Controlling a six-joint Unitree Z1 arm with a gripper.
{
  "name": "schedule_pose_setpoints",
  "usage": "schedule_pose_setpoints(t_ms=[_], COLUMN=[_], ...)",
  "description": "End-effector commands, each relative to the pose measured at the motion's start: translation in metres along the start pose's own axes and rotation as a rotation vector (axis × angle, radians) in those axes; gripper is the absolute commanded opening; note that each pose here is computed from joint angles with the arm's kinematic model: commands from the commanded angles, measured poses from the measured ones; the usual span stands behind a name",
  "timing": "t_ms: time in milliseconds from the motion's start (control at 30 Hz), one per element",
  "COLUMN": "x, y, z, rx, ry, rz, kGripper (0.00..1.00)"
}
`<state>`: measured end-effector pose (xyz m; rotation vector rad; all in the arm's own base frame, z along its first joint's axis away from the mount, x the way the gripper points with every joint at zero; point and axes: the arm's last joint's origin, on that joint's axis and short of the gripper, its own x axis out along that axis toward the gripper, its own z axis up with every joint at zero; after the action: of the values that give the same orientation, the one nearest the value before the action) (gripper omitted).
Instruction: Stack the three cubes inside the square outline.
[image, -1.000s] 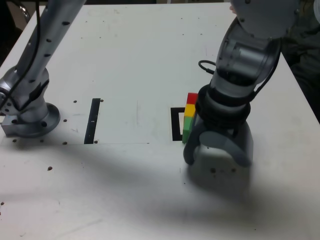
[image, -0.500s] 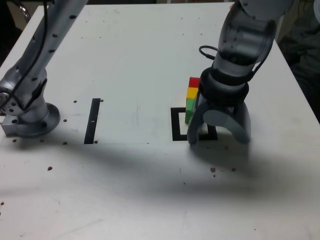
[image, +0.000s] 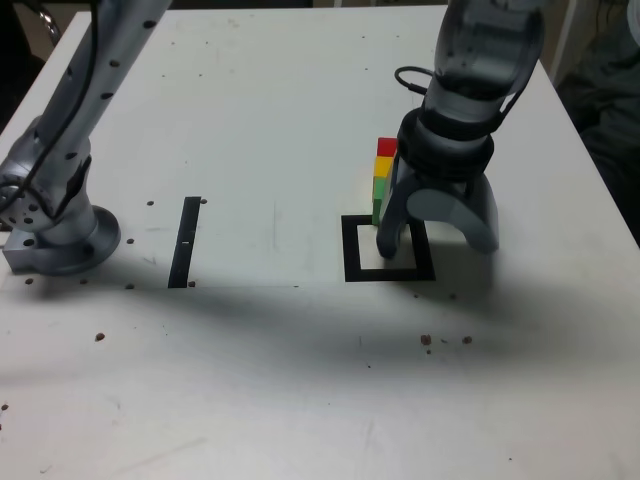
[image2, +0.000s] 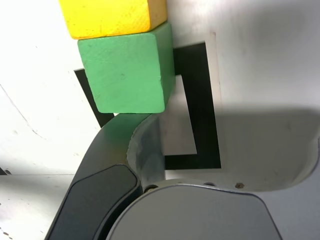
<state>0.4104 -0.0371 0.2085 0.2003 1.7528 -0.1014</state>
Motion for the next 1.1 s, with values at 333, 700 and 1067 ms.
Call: schedule_pose_setpoints(t_ms=[333, 700, 1067], x=[-0.017, -0.062, -0.053], y=[0.000, -0.004, 0.057], z=[-0.012, -0.055, -0.068], rx=[0.002, -0.012, -0.097], ry=[-0.012, 0.006, 0.048], rz=[0.008, 0.058, 0.064], kGripper=[0.99, 1.00, 0.99])
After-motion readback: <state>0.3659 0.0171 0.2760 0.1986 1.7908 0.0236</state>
